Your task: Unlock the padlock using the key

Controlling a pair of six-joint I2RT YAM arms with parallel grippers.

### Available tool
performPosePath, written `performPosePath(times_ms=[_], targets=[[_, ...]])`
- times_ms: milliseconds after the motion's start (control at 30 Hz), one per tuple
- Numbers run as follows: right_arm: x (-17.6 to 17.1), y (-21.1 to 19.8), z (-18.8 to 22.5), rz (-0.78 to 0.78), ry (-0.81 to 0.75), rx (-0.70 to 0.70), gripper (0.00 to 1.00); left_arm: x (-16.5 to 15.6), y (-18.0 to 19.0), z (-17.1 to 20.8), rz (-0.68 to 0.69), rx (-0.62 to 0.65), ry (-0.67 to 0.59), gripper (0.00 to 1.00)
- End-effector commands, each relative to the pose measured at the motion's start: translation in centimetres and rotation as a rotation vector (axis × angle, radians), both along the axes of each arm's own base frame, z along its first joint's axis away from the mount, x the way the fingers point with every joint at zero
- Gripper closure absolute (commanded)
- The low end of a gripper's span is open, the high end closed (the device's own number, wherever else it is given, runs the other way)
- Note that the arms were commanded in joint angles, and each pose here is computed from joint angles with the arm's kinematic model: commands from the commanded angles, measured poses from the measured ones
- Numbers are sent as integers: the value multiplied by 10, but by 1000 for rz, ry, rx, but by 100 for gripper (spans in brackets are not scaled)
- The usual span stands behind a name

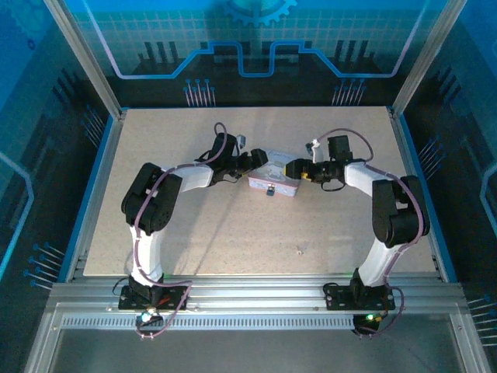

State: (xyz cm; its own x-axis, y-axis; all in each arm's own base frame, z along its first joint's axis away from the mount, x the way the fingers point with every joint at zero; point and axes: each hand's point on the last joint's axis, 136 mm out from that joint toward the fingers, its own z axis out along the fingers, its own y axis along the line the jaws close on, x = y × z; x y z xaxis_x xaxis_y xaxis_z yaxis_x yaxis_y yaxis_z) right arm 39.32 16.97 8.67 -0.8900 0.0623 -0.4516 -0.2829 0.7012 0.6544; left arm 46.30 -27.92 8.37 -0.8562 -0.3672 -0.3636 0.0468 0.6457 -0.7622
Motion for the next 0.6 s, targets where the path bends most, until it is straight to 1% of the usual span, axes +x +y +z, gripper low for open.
performPosePath(times_ms=[0, 200, 333, 467, 567], targets=[[-18, 19, 4, 40, 13, 37, 2, -6, -10, 31, -56, -28, -82, 13], [-21, 10, -7, 0, 32, -26, 0, -7, 5, 30, -24, 11, -74, 10], [-21, -1, -7, -44, 26, -77, 0, -7, 20, 33, 3, 42, -80, 8], [-22, -15, 0, -106, 6, -123, 0, -11, 38, 46, 37, 69, -105, 5], [-30, -21, 9, -130, -7, -149, 0, -20, 47, 58, 49, 88, -130, 4]])
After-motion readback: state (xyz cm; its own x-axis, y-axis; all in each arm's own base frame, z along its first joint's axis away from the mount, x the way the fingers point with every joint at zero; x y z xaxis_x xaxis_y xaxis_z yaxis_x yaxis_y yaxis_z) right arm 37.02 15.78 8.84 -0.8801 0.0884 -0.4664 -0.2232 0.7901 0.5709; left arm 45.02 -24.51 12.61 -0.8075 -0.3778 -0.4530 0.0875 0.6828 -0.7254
